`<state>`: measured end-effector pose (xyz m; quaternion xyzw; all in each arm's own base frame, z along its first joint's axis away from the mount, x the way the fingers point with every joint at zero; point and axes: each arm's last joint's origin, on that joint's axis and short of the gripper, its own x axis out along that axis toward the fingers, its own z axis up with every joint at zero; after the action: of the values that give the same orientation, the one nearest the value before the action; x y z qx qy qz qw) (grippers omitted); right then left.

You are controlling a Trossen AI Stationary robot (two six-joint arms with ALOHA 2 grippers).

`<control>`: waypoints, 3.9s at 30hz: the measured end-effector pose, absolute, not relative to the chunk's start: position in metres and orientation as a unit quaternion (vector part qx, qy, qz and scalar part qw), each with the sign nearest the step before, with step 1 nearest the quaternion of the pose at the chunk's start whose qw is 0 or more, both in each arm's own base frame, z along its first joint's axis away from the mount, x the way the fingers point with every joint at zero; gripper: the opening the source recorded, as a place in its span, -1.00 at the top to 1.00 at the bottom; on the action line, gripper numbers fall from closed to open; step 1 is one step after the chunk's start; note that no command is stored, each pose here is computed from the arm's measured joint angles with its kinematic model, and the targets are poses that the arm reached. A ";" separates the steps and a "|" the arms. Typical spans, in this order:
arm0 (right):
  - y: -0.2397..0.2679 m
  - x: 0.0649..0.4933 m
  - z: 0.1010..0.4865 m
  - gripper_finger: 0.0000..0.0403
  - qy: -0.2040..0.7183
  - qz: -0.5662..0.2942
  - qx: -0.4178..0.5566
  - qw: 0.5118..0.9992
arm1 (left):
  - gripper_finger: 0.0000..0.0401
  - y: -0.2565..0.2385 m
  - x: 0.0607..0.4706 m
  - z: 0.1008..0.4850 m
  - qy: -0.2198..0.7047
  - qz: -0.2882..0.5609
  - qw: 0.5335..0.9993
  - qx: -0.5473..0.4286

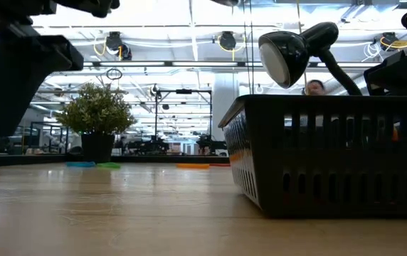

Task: Pick and place rubber bands into bin
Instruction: Put the bottom red rubber band into the black bin

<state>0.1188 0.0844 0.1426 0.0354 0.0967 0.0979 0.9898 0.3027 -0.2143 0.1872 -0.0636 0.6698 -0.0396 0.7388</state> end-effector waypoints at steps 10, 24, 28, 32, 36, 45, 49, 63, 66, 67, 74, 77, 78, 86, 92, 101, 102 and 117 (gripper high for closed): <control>0.084 0.119 0.142 0.42 0.098 0.098 0.034 0.990 | -0.20 -0.221 0.308 0.164 0.694 -0.043 0.714 -0.084; 0.084 0.119 0.142 0.42 0.100 0.097 0.035 0.990 | 0.42 -0.220 0.309 0.161 0.692 -0.029 0.717 -0.083; 0.084 0.119 0.142 0.42 0.100 0.097 0.035 0.990 | 0.50 -0.222 0.311 0.156 0.693 -0.034 0.715 -0.087; 0.084 0.119 0.142 0.42 0.100 0.097 0.035 0.990 | 0.51 -0.224 0.313 0.152 0.694 -0.045 0.713 -0.093; 0.084 0.119 0.141 0.42 0.102 0.097 0.033 0.989 | 0.52 -0.225 0.313 0.147 0.698 -0.046 0.709 -0.088; 0.084 0.119 0.141 0.42 0.104 0.097 0.032 0.989 | 0.71 -0.224 0.313 0.150 0.695 -0.067 0.712 -0.068; 0.084 0.119 0.141 0.42 0.103 0.097 0.033 0.989 | 0.95 -0.223 0.314 0.150 0.699 -0.088 0.706 -0.066; 0.084 0.119 0.141 0.42 0.103 0.097 0.033 0.989 | 0.98 -0.208 0.307 0.189 0.689 -0.075 0.714 -0.100; 0.084 0.119 0.141 0.42 0.104 0.097 0.032 0.989 | 0.98 -0.203 0.302 0.213 0.658 -0.067 0.743 -0.104; 0.084 0.119 0.141 0.42 0.103 0.097 0.033 0.989 | 0.98 -0.201 0.300 0.221 0.646 -0.064 0.753 -0.108; 0.084 0.119 0.141 0.42 0.103 0.097 0.033 0.989 | 0.99 -0.186 0.283 0.274 0.564 -0.047 0.817 -0.115; 0.084 0.119 0.141 0.42 0.103 0.097 0.032 0.989 | 0.99 -0.180 0.275 0.290 0.537 -0.047 0.835 -0.114; 0.084 0.119 0.141 0.42 0.104 0.097 0.032 0.989 | 0.99 -0.178 0.273 0.295 0.527 -0.046 0.841 -0.111; 0.084 0.119 0.141 0.42 0.104 0.097 0.032 0.989 | 0.99 -0.166 0.273 0.321 0.440 -0.056 0.892 -0.080; 0.084 0.119 0.141 0.42 0.102 0.096 0.032 0.990 | 0.99 -0.163 0.296 0.333 0.344 -0.110 0.931 -0.050; 0.084 0.119 0.141 0.42 0.102 0.095 0.031 0.990 | 0.98 -0.154 0.330 0.335 0.249 -0.139 0.959 0.003; 0.084 0.119 0.141 0.42 0.102 0.095 0.031 0.990 | 0.99 -0.154 0.334 0.332 0.243 -0.147 0.959 0.012; 0.084 0.119 0.141 0.42 0.103 0.095 0.032 0.990 | 0.98 -0.157 0.393 0.273 0.209 -0.209 0.953 0.062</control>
<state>0.1187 0.0840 0.1413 0.0318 0.1025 0.0950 0.9897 0.3935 -0.1573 0.2728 0.0619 0.2088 -0.2090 0.9534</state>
